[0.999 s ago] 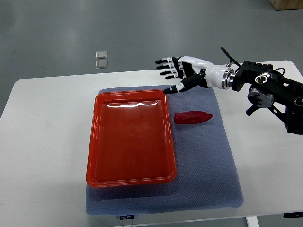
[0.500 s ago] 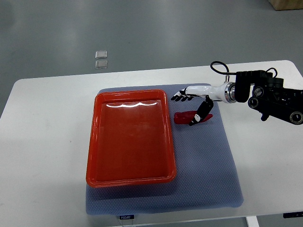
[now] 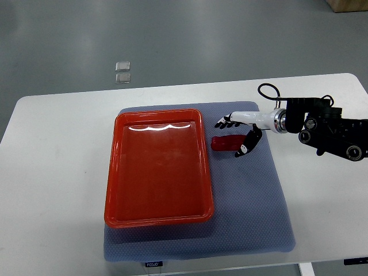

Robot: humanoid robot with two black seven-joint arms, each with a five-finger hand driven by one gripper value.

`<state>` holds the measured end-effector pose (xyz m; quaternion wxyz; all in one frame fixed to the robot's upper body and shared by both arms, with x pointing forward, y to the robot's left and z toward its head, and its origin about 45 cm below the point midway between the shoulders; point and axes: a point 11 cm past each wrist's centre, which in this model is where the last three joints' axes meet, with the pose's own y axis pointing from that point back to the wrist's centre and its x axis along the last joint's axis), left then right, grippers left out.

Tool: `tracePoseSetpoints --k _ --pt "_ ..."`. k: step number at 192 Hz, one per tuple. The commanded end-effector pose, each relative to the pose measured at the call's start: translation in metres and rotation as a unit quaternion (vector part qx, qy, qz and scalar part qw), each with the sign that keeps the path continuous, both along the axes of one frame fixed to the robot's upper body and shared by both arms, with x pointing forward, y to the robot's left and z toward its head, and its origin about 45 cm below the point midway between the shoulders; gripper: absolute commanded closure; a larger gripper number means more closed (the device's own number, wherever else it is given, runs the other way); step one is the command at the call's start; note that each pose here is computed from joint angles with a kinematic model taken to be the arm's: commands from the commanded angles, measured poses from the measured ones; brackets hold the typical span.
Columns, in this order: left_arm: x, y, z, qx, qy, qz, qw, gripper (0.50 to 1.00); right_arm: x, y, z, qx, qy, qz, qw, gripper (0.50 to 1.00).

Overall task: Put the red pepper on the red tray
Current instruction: 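Close the right hand fingers around the red pepper, then lift the red pepper with the right hand and carry it over the tray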

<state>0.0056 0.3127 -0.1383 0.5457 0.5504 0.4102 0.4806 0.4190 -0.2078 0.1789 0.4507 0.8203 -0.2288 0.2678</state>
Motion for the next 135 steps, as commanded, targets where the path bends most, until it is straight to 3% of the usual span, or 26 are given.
tracePoseSetpoints --k 1,74,87,115,135 --pt "0.000 0.000 0.000 0.000 0.000 0.000 1.000 0.500 -0.001 0.001 -0.005 0.000 0.001 -0.003 1.000 0.671" --pt "0.000 0.000 0.000 0.000 0.000 0.000 1.000 0.500 -0.001 0.000 -0.015 -0.007 -0.006 -0.012 1.000 0.744" --pt "0.000 0.000 0.000 0.000 0.000 0.000 1.000 0.500 0.000 0.000 -0.015 -0.009 -0.006 -0.013 1.000 0.795" --pt "0.000 0.001 0.000 0.001 0.000 0.001 1.000 0.500 0.000 -0.003 -0.019 -0.024 -0.012 -0.008 1.000 0.995" --pt "0.000 0.001 0.000 0.001 0.000 0.001 1.000 0.500 0.002 -0.004 -0.017 -0.024 -0.015 -0.009 1.000 1.000"
